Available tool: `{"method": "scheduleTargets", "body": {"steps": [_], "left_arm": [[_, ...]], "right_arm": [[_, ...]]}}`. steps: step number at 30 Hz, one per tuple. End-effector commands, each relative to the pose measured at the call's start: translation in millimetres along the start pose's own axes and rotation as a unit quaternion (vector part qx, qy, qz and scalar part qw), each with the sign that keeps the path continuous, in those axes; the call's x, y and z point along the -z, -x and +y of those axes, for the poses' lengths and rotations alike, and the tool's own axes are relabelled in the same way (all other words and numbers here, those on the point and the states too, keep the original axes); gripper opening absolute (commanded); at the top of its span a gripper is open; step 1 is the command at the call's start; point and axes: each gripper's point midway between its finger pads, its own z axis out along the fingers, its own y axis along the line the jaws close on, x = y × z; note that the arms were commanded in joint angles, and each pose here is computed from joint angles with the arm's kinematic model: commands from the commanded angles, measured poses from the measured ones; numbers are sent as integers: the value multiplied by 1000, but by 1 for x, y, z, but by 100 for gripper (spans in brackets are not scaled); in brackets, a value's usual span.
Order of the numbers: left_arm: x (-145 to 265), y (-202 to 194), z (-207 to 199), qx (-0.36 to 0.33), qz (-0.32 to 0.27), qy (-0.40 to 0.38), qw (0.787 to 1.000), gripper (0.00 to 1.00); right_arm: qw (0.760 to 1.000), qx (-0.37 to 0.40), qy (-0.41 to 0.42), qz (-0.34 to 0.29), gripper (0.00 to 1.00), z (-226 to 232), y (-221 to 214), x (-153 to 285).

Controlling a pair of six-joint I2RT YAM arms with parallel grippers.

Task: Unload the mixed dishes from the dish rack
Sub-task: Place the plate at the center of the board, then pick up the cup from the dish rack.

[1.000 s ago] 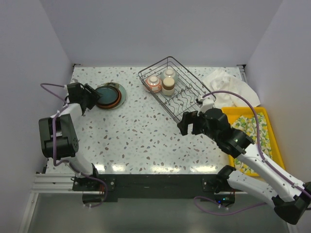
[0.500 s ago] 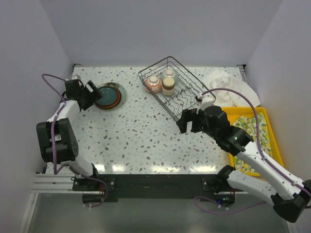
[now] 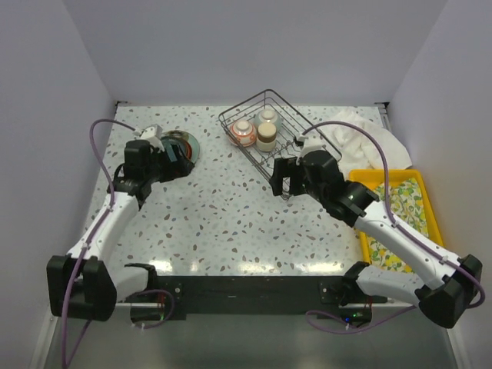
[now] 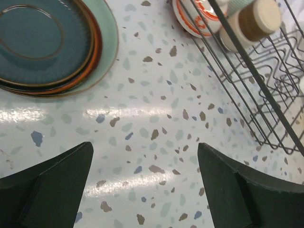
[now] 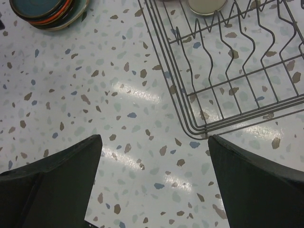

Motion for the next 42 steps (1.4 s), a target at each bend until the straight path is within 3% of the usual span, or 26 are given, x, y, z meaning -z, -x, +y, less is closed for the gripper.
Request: {"method": "scheduleTargets", "body": {"steps": [1,12,19,24,32,42], "left_arm": [[24,-13,-31,-79,-16,-29,996,99],[56,-37,-48,-122,-17,-76,989,100],[83,-25,-49,-58,-71,-68,993,100],[95,-30,-39,-41,-107,-59,992,100],[101,-30,-34,-37,-107,-45,993,100],[95,-22,-54,-59,-95,-86,990,100]], "right_arm": [[997,-16,-35,-63,99,0,46,-13],[996,33,-76,-39,99,-23,81,-79],[993,64,-86,-45,98,-37,108,-138],[992,92,-77,-41,98,-38,103,-178],[990,113,-86,-18,98,-45,89,-222],[985,132,-112,-7,98,-57,77,-263]]}}
